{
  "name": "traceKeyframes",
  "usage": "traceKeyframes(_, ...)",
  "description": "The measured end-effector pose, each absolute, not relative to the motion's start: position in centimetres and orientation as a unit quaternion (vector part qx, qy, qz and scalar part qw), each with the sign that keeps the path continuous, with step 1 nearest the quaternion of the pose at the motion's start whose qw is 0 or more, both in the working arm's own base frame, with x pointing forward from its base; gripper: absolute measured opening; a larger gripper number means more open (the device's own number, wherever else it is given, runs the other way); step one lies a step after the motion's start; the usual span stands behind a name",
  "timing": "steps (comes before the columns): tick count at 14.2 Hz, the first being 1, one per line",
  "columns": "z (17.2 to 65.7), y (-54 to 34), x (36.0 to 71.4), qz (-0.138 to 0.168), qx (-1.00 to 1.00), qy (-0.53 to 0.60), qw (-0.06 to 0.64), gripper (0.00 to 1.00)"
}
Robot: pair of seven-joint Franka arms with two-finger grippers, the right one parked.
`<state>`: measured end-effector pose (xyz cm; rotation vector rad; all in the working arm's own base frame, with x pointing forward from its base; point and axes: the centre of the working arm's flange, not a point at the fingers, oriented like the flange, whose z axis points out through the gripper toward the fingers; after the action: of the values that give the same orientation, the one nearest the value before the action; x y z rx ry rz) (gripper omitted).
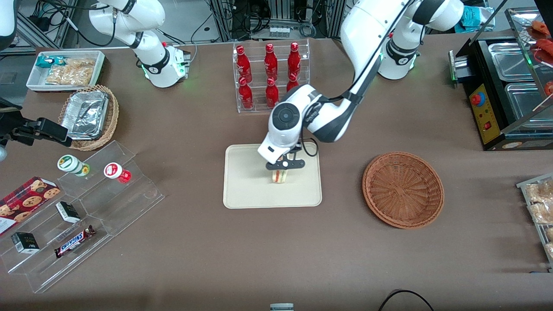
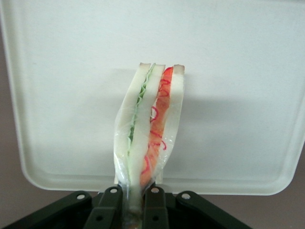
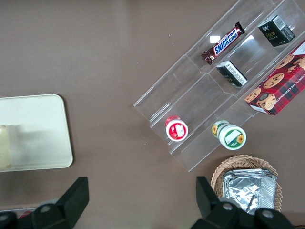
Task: Place sandwich from basket to tray
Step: 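Lower the sandwich upright onto the tray with the left gripper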
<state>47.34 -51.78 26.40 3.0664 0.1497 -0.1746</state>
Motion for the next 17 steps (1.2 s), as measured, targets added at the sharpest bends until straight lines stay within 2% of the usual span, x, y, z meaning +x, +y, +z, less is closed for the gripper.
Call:
traceKeyframes(6,24.4,-53.3,46.0,-0.059,0.996,0.06,0.03,0.14)
traceKeyframes(11,25.4,-53.3,47.7,-0.045,0.995,0.08,0.039,0.14)
traceKeyframes(15,23.9,-53.3,48.3,-0.047,0.995,0.086,0.034,0.14)
traceKeyframes(17,23.6,-53.3,48.4,-0.047,0.995,0.086,0.034,0.29)
